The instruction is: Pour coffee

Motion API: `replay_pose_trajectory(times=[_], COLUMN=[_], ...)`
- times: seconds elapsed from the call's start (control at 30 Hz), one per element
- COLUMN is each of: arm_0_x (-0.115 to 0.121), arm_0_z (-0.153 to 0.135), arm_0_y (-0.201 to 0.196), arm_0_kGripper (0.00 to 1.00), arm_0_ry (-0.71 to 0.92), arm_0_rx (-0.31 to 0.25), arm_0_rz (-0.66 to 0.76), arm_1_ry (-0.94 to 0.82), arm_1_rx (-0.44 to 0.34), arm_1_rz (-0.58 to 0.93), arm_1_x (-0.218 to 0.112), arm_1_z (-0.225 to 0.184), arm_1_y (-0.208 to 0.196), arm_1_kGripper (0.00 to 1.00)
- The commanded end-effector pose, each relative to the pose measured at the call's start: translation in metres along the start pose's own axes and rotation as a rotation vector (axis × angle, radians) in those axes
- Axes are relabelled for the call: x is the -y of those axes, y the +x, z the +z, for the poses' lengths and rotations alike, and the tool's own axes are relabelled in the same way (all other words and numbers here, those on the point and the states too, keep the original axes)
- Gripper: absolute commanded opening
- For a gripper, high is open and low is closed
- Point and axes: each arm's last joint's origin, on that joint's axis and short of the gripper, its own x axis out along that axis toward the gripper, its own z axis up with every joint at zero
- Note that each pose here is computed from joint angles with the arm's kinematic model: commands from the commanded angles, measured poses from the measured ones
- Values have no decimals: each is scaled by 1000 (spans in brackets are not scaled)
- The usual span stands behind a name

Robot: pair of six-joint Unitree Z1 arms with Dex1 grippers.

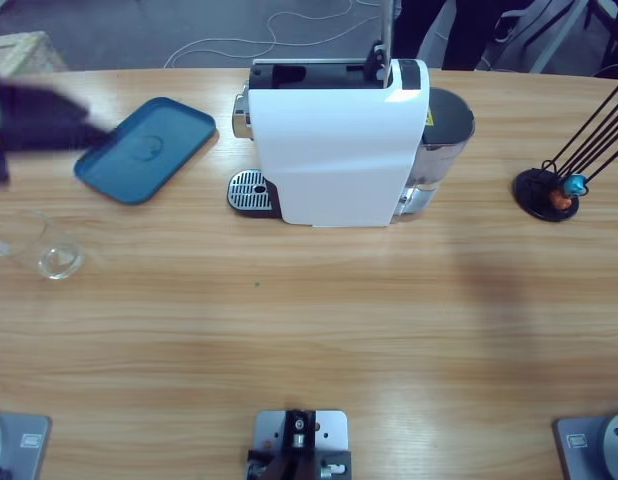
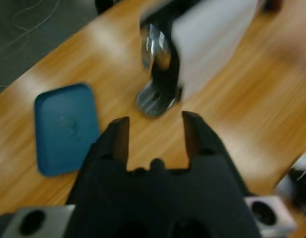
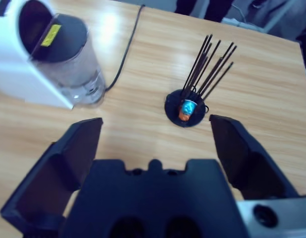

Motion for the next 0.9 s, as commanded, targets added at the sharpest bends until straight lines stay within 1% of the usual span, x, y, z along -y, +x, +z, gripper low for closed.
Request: replay_pose_trajectory(times=[0.03,0.07,0.13,0.17,0.23,0.27,0.4,0.5,0.77,0.8,0.83,0.87,0.9], arm_0_x=[-1,-1,-2,-2,-2,-2,-2,-1,-1,-1,-1,-1,-1], arm_0_z=[-66,-70,-77,-80,-83,-84,-82,-81,-78,-78,-79,-79,-79], arm_0_y=[-34,-35,-38,-39,-40,-40,-39,-38,-34,-34,-35,-35,-34], arm_0_kGripper=[987,987,987,987,987,987,987,987,987,987,987,986,987], arm_0_ry=[16,9,1,-10,-28,-36,-53,-64,-71,-72,-75,-74,-75], arm_0_rx=[-15,-19,-18,-16,-15,-16,-19,-22,-34,-34,-32,-32,-34], arm_0_rz=[26,26,27,27,26,25,24,24,25,25,25,25,25], arm_1_ry=[151,181,212,220,239,262,326,357,375,380,379,376,376], arm_1_rx=[-117,-131,-148,-149,-141,-140,-153,-159,-151,-149,-146,-143,-141], arm_1_rz=[-187,-201,-214,-217,-231,-252,-295,-288,-275,-280,-284,-288,-291], arm_1_x=[-6,-5,-5,-6,-4,0,13,20,23,24,26,28,30], arm_1_z=[-41,-52,-69,-74,-78,-79,-82,-80,-79,-78,-78,-77,-77], arm_1_y=[82,88,99,103,110,114,131,144,170,171,172,173,173], arm_1_kGripper=[1000,987,890,865,706,661,660,660,658,638,574,545,545])
